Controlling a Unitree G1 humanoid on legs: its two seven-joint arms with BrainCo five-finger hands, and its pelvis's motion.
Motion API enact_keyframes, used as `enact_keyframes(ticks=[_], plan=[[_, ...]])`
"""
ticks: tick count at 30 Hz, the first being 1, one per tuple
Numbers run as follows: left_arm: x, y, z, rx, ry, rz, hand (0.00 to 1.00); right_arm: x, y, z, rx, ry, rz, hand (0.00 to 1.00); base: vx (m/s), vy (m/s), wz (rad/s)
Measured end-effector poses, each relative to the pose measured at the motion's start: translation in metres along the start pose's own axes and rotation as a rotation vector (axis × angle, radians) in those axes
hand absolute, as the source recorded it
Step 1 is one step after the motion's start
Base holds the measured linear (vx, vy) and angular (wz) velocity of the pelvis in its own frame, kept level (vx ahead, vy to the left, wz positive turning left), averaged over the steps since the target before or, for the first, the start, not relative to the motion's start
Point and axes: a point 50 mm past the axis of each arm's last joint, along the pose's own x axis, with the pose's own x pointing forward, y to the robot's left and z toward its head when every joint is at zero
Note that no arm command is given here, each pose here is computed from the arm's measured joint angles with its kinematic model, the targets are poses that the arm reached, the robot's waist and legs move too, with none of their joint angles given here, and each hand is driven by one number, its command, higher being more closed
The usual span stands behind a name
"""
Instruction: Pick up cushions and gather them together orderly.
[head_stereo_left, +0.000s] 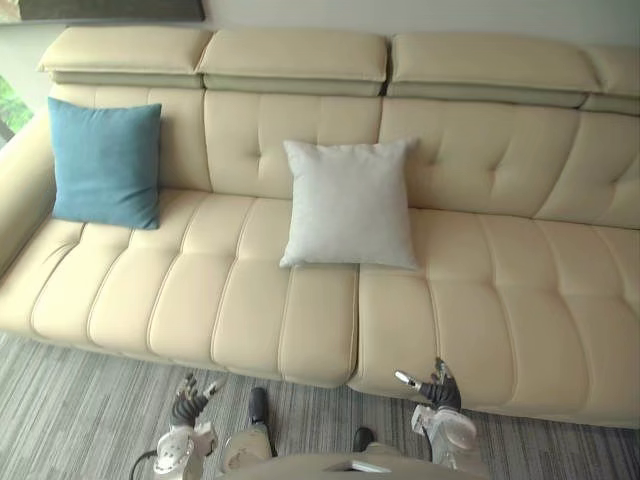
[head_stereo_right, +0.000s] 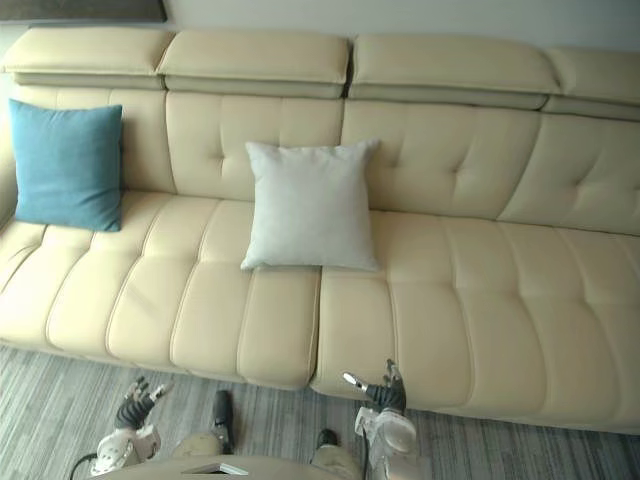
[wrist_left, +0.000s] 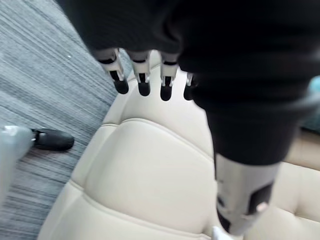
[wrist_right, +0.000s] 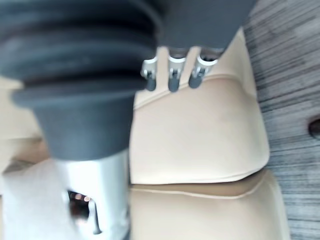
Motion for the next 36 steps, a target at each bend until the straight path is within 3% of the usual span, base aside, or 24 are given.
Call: enact_keyframes(ticks=[9, 17, 25, 31, 36], plan=[[0.001, 0.016, -0.024, 0.096, 0.145, 0.045, 0.00, -0.004, -0.012, -0.048, -0.007, 0.263, -0.054, 0.00, 0.06, 0.004, -0.15], [0.011, 0.021, -0.005, 0.100, 0.097, 0.067, 0.00, 0.018, 0.010, -0.009, -0.066, 0.140, 0.027, 0.00, -0.04, 0.037, -0.59], [0.011, 0.029, 0.009, 0.084, 0.036, 0.107, 0.00, 0.008, 0.004, -0.028, -0.099, 0.195, 0.026, 0.00, -0.11, -0.038, 0.04], [0.013, -0.005, 0.007, 0.085, 0.042, 0.016, 0.00, 0.026, 0.004, 0.006, -0.134, 0.101, 0.018, 0.00, -0.19, -0.103, -0.13], [0.013, -0.020, 0.008, 0.106, 0.038, -0.038, 0.00, 0.023, 0.003, -0.001, -0.112, 0.120, 0.005, 0.00, -0.25, 0.004, 0.00]])
